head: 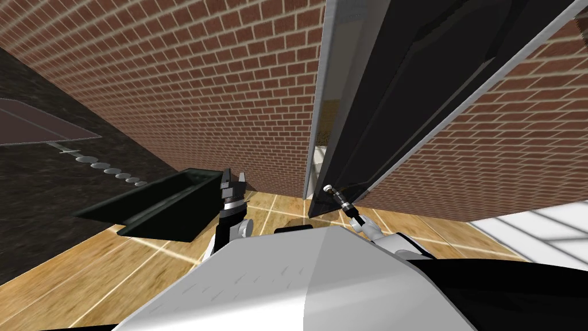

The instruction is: Pull the door open

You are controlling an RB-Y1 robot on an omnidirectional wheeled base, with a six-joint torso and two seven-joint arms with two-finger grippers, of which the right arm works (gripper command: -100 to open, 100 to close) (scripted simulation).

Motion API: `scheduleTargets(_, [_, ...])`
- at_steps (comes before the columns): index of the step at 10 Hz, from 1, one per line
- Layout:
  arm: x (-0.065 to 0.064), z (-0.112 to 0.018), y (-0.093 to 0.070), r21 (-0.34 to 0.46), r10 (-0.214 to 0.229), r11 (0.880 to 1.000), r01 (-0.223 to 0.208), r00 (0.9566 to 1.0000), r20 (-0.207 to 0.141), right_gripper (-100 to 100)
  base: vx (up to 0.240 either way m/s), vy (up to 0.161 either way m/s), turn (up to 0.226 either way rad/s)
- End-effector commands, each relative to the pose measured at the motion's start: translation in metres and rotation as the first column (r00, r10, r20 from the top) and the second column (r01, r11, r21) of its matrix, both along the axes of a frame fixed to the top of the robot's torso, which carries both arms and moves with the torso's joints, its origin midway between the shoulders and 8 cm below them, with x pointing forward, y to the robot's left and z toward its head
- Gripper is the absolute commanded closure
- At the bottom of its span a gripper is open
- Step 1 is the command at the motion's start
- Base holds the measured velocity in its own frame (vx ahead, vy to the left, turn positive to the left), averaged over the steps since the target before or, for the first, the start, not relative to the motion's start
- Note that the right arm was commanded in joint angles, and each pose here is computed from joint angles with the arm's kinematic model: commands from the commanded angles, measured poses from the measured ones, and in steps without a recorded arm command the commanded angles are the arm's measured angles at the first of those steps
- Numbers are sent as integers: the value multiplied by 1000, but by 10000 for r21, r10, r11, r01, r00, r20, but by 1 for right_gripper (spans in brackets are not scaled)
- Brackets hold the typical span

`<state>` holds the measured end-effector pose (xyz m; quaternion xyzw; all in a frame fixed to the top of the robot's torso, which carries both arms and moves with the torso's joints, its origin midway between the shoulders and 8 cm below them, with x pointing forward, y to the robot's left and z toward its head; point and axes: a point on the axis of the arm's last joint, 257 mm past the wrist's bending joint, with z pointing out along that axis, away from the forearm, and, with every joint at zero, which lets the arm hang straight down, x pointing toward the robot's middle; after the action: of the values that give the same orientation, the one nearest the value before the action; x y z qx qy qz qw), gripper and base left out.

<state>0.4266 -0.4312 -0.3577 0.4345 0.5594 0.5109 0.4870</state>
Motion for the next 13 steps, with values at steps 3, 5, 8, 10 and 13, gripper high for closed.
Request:
scheduleTargets(3, [-15, 0, -3, 21, 264, 9996, -264, 9997, 10, 100, -127, -61, 97])
scheduleTargets(5, [-22, 0, -7, 14, 327, 9995, -327, 9995, 18, 100, -210, -117, 215])
scheduleTargets(8, [-39, 1, -13, 3, 477, 9989, -477, 9989, 31, 100, -193, -106, 172])
scheduleTargets(10, [-48, 2, -17, -2, 567, 9984, -567, 9984, 35, 100, -170, -82, 150])
scheduleTargets(13, [-55, 3, -19, -4, 626, 9980, -626, 9980, 37, 100, -120, -62, 74])
